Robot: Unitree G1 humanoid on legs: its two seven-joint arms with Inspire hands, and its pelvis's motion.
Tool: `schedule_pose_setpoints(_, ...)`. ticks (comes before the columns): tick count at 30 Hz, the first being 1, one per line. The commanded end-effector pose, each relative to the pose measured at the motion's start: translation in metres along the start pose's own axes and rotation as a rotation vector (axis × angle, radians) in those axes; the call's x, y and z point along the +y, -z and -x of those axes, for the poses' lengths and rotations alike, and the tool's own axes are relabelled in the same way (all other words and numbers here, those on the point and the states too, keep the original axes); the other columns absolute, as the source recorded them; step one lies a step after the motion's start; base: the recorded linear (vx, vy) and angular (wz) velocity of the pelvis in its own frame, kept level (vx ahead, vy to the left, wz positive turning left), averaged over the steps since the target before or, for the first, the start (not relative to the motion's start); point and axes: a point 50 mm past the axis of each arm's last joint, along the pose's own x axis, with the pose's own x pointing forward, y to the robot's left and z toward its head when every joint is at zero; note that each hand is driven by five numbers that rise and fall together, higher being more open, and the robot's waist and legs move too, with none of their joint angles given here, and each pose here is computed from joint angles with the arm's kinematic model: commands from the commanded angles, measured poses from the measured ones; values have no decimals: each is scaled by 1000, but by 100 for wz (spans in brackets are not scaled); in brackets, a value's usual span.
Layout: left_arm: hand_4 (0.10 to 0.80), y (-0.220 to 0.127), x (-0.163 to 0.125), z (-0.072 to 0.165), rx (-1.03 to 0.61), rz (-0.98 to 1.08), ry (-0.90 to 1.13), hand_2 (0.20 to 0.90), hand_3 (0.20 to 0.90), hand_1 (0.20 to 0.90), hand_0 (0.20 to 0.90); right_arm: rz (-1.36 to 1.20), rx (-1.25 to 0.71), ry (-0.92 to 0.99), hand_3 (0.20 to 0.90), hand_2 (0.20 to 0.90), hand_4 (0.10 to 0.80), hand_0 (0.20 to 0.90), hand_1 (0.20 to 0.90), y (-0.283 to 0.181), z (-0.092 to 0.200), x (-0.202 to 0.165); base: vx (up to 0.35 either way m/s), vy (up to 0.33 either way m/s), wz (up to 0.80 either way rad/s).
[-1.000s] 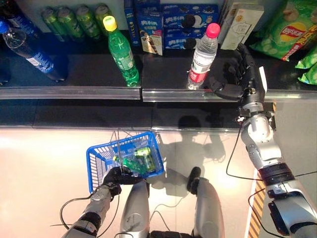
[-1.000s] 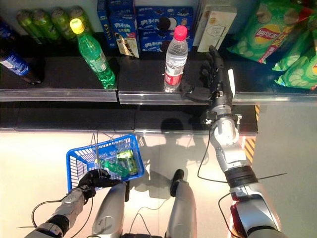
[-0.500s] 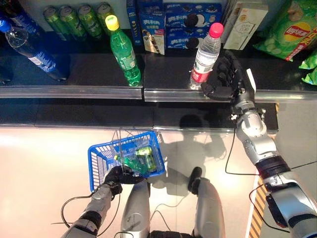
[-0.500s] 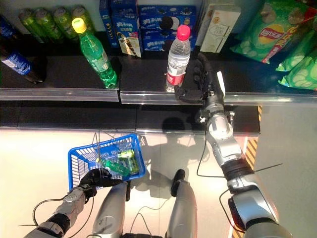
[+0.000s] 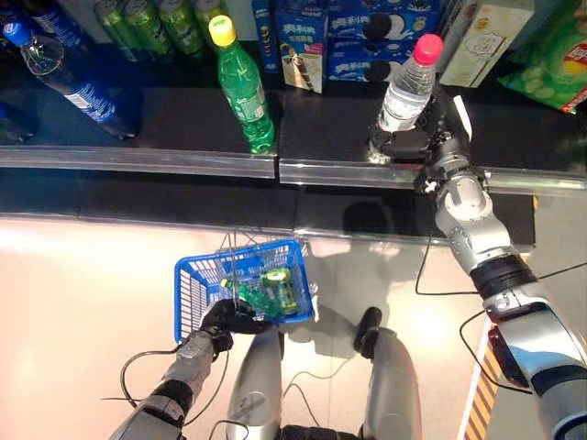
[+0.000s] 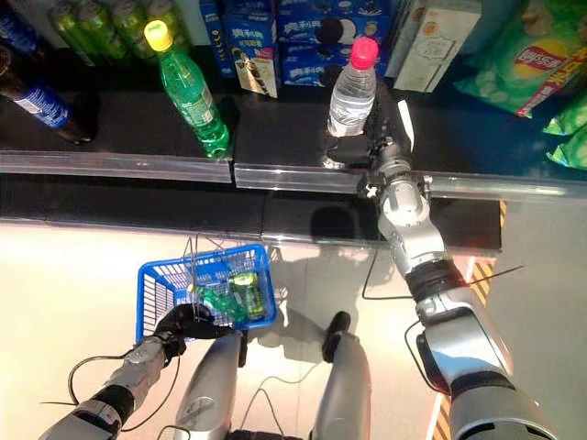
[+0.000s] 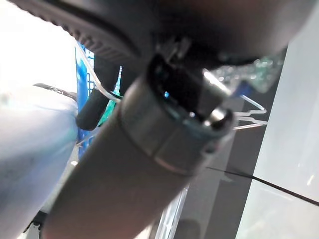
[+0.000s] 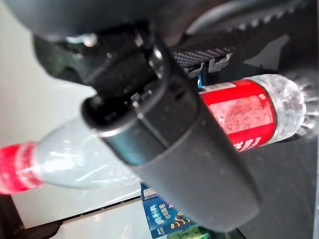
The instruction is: Pick up the drink and place into the basket.
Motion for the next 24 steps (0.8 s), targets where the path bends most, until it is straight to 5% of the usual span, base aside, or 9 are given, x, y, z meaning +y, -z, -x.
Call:
schedule_pose_setpoints(1, 100, 22, 22, 17, 27, -72, -1, 300, 200, 300, 300, -34, -280, 18, 900, 900, 800, 900, 900, -81, -22, -10, 0, 0, 0)
schedule_pose_setpoints(10, 100, 13, 19, 13, 3, -64, 2, 300, 200, 300, 300, -137, -264, -10, 900, 900, 800, 900, 900, -87, -28, -5, -12, 7, 1)
schedule_pose_setpoints(11, 100, 11, 18, 13, 1, -61, 2, 300, 200, 300, 300, -154, -278, -26, 200, 300, 100, 300, 300, -88, -28, -3, 0, 0, 0)
schedule_pose_setpoints(24, 100, 9, 14, 11, -14, -66, 8, 300, 200, 300, 300, -128, -314, -21, 200, 300, 100, 300, 300, -91, -28, -1, 0, 0, 0)
